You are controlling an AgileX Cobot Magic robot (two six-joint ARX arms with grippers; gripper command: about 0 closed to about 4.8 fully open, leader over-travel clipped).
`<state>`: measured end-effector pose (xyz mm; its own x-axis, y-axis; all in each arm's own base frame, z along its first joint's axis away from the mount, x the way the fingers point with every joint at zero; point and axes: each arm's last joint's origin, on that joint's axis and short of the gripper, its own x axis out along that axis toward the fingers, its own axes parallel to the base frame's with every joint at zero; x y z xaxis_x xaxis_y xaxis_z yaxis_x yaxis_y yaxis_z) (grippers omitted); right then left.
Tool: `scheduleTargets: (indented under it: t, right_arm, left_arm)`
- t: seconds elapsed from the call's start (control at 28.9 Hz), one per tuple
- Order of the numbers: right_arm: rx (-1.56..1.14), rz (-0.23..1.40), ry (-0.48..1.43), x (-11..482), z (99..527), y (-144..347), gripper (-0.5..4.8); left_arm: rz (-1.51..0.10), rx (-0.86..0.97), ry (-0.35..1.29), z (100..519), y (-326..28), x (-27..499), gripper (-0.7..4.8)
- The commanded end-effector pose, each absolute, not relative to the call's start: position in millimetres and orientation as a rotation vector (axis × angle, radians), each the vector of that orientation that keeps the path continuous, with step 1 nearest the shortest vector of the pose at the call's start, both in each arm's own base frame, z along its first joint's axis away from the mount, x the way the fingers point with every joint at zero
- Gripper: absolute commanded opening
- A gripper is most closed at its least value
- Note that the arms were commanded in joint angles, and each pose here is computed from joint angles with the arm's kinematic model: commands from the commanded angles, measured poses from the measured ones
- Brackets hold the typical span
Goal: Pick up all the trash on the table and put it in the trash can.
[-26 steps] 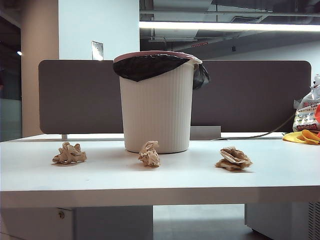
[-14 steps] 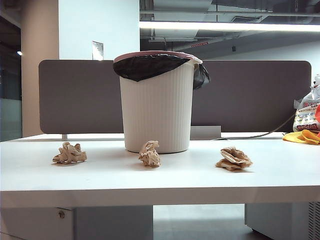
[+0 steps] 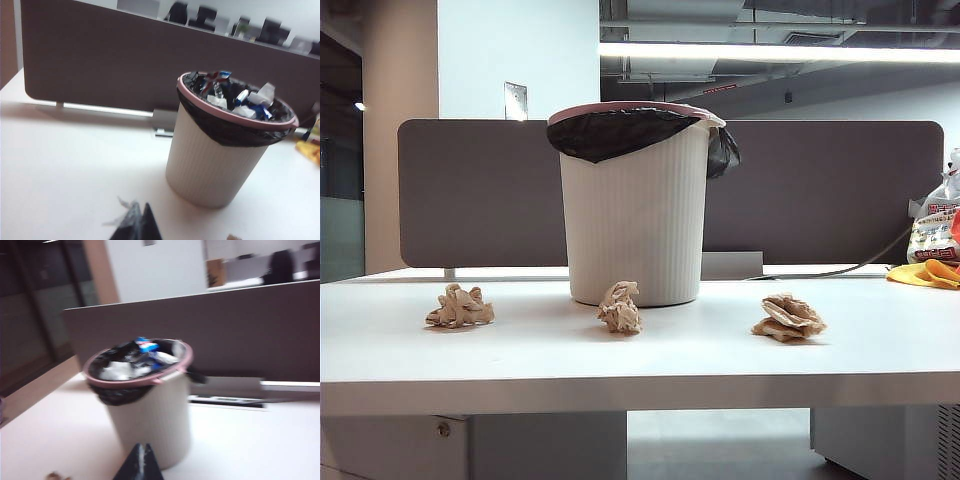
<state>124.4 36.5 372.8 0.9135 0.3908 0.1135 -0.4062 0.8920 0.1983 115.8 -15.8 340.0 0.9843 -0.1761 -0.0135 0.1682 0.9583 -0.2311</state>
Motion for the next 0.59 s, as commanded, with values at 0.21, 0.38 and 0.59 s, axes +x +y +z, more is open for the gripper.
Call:
scheduleTargets:
  t: [0.21,0.38,0.59]
  right_arm:
    - [0.145,0.738,0.093,192,414,107,-0.04]
    - [0.131,0.862,0.117,199,420,128,-0.04]
    - [0.039,0.902,0.209,207,404,134,-0.04]
  left_arm:
    - [-0.168,0.035,0.265,363,-75,182,-0.05]
    - [-0.195,0.059,0.415,335,-95,250,-0.05]
    - [-0.196,-0.026,0.588,273,-71,317,-0.05]
